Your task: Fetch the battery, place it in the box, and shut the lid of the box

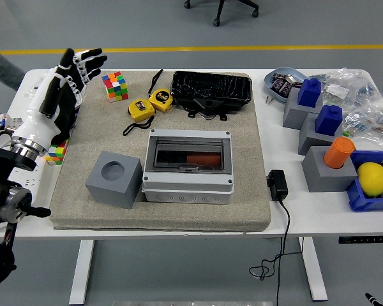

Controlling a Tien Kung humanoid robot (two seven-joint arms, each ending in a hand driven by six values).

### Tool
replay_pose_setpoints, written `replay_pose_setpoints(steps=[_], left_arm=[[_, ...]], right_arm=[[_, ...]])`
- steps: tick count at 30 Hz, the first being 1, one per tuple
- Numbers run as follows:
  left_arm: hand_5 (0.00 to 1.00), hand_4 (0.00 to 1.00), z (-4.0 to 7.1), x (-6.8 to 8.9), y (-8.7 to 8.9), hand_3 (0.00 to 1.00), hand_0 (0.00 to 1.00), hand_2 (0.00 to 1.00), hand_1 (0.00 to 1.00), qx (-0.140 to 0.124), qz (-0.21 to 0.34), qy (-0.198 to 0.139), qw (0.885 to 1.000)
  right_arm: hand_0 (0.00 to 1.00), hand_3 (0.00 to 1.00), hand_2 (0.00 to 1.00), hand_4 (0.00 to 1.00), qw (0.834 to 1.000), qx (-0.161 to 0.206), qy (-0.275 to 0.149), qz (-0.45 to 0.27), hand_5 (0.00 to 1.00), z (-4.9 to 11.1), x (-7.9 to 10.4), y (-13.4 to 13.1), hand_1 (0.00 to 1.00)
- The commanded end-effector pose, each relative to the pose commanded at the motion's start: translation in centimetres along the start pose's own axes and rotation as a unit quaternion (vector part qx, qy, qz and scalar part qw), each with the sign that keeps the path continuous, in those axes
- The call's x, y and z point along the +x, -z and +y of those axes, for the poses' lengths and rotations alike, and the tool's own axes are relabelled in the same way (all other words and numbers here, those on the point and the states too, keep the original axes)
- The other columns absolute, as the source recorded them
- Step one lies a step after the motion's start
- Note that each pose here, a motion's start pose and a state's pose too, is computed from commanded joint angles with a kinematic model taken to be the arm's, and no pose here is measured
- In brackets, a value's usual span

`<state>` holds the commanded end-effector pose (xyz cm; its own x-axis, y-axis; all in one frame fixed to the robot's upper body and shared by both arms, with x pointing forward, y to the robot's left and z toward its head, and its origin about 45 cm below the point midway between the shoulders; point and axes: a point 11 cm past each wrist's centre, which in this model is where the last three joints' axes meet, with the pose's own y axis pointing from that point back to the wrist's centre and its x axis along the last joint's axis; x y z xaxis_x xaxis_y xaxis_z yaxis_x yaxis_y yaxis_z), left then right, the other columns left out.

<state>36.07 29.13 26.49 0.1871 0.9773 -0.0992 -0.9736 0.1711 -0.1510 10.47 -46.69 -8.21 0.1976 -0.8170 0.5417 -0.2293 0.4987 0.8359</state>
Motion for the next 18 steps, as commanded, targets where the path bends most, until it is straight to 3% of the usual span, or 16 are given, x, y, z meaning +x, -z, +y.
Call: replay_pose_setpoints(steps=[1,6,7,12,13,16,18], left_arm=[[0.975,0.998,0.2,0.6,0.3,0.844,0.775,0.891,0.848,0.002,0.022,-0.011,1.0],[0.975,0.998,1.4,2.7,2.1,0.844,0.775,0.891,0.848,0.014,0.135,-0.045,0.99],[0.967,0.998,1.5,2.9,2.4,0.865,0.725,0.877,0.817,0.015,0.155,-0.049,0.987],[0.967,0.998,2.3,3.9,2.9,0.865,0.725,0.877,0.817,0.004,0.26,-0.072,0.963],[0.998,0.998,2.5,4.1,2.9,0.811,0.774,0.822,0.824,0.001,0.282,-0.077,0.956],[0.998,0.998,2.8,4.7,2.9,0.811,0.774,0.822,0.824,-0.007,0.339,-0.091,0.936],[0.998,0.998,3.0,4.9,2.9,0.811,0.774,0.822,0.824,-0.008,0.346,-0.096,0.933]], right_arm=[[0.865,0.789,0.765,0.998,1.0,0.0,0.0,-0.001,0.998,0.0,0.0,0.1,0.789],[0.865,0.789,0.765,0.998,1.0,0.004,0.001,-0.003,0.998,0.0,0.0,0.2,0.789],[0.855,0.789,0.764,0.998,1.0,0.004,0.001,-0.002,0.998,0.0,0.0,0.2,0.795],[0.855,0.789,0.764,0.998,1.0,0.002,0.003,0.002,0.998,0.0,-0.2,0.0,0.795],[0.853,0.788,0.764,0.998,1.0,0.001,0.003,0.003,0.998,0.0,-0.2,-0.1,0.792],[0.853,0.788,0.764,0.998,1.0,-0.001,0.004,0.005,0.998,0.0,-0.3,-0.4,0.792],[0.853,0.788,0.764,0.998,1.0,-0.003,0.005,0.006,0.998,0.0,-0.4,-0.6,0.792]])
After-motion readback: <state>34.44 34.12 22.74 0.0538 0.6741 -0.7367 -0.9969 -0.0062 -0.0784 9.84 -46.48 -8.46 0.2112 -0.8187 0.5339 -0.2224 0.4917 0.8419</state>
